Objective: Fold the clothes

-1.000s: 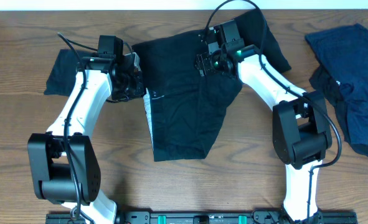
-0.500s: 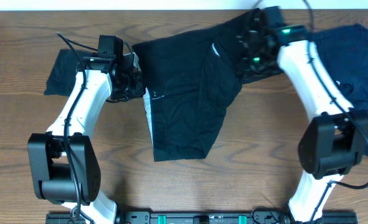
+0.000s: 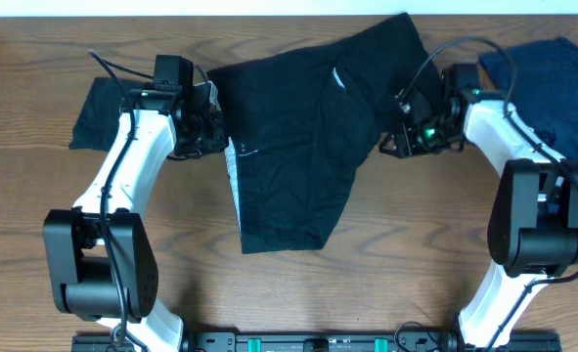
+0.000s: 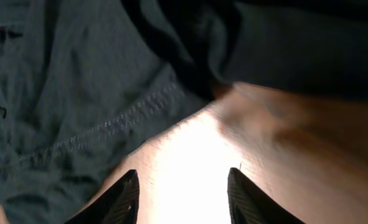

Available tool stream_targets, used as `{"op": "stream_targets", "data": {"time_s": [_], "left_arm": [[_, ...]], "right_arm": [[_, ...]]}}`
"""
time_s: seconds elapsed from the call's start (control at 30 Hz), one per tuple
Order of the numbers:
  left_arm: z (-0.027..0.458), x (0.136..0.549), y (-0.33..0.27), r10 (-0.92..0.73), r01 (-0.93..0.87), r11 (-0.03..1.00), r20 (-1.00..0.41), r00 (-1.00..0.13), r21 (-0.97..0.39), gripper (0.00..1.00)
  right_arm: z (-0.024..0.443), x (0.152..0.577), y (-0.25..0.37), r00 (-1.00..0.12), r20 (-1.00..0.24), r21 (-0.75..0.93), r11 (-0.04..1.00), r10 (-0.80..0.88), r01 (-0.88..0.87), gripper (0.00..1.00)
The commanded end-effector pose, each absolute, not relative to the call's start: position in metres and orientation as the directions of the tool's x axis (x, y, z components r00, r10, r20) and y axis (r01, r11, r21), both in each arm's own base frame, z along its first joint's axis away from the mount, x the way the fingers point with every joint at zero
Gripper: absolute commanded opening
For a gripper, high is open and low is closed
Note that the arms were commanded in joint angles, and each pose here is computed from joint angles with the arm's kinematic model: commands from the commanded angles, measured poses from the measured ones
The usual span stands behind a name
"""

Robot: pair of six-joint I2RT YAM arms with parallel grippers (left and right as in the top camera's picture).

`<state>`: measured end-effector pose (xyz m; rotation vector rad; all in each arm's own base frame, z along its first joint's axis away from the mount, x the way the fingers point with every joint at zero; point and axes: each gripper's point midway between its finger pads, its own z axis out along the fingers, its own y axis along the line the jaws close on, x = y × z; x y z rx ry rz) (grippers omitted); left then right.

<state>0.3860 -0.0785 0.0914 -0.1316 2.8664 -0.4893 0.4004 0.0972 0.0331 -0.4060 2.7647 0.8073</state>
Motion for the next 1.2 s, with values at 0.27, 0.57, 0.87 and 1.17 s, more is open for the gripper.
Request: {"op": "stream_targets", "data": {"time_s": [0.27, 0.57, 0.87, 1.17], "left_arm": [[0.095, 0.385, -0.076, -0.125, -0.048, 0.944, -0.221, -0.967, -0.326, 0.16], [0.095, 0.385, -0.076, -0.125, -0.048, 0.944, -0.221, -0.967, -0.326, 0.15], [0.095, 0.385, -0.076, -0.125, -0.047, 0.944, -0.222, -0.967, -0.326, 0.16], [0.095, 0.385, -0.076, -0.125, -0.047, 0.944, -0.222, -0.967, -0.326, 0.16]], "right_arm": [[0.019, 0.414, 0.11, -0.854, -0.48, 0.489, 0.747, -0.202, -0.451, 0.46], [0.027, 0.432, 0.115, -0.807, -0.557, 0.453, 0.743, -0.194, -0.492, 0.47], [0.032, 0.434, 0.124, -0.801, -0.57, 0.47, 0.727, -0.183, -0.501, 0.47], [0.034, 0.435, 0.141, -0.777, -0.593, 0.454, 0.708, -0.213, -0.541, 0.48]]}}
